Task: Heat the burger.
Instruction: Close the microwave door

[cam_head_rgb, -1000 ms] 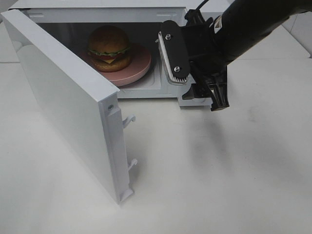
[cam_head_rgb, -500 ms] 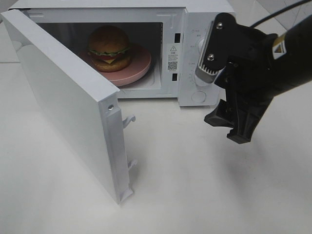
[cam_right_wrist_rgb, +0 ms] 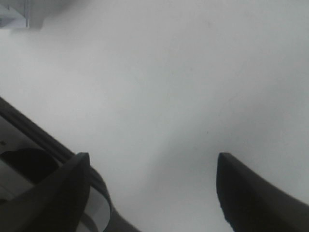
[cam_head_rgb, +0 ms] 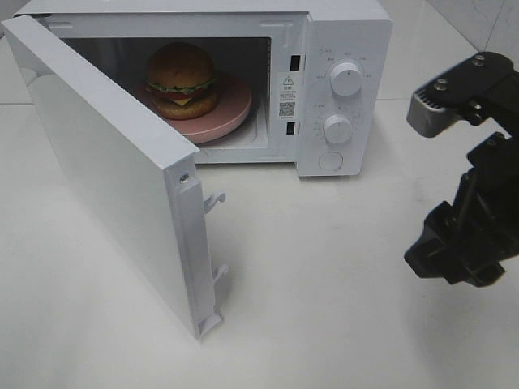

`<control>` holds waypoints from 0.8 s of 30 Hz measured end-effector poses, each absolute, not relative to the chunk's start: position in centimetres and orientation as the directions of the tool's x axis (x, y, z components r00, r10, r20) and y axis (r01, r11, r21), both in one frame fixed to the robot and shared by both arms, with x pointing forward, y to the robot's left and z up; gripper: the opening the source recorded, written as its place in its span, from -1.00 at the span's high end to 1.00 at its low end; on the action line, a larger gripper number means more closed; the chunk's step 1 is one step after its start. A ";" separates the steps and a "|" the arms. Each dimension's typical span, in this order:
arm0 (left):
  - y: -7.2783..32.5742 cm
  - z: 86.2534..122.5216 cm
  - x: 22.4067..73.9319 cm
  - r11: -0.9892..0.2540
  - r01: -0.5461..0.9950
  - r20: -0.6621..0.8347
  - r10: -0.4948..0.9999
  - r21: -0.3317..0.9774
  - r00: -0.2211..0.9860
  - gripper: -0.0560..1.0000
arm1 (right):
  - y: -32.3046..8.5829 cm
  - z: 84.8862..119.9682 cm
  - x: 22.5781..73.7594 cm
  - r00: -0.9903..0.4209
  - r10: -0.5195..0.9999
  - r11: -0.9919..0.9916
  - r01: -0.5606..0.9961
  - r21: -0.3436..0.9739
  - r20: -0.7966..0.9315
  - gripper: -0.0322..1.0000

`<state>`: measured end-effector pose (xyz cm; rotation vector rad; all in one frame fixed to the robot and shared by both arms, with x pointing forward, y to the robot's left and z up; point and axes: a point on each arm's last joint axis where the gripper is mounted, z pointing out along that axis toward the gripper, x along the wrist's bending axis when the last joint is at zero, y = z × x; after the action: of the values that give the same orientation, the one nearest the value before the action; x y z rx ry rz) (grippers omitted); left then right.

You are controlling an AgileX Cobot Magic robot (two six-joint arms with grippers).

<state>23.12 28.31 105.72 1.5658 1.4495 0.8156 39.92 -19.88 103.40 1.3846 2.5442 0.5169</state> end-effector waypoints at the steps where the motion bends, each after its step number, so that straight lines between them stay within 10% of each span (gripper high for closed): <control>1: 28.3 105.7 23.1 0.012 0.450 -0.075 0.990 0.893 0.123 -0.99 | -20.3 103.8 39.2 -0.527 0.850 0.488 0.788 0.376 0.000 -0.45; 24: 28.3 105.7 23.1 0.012 0.450 -0.075 0.990 0.893 0.123 -0.99 | -26.7 106.6 31.1 -0.368 0.930 0.302 0.785 0.541 0.015 -0.45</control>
<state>23.12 28.31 105.72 1.5658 1.4495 0.8156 31.14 -26.67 106.60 1.5519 2.2735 0.6799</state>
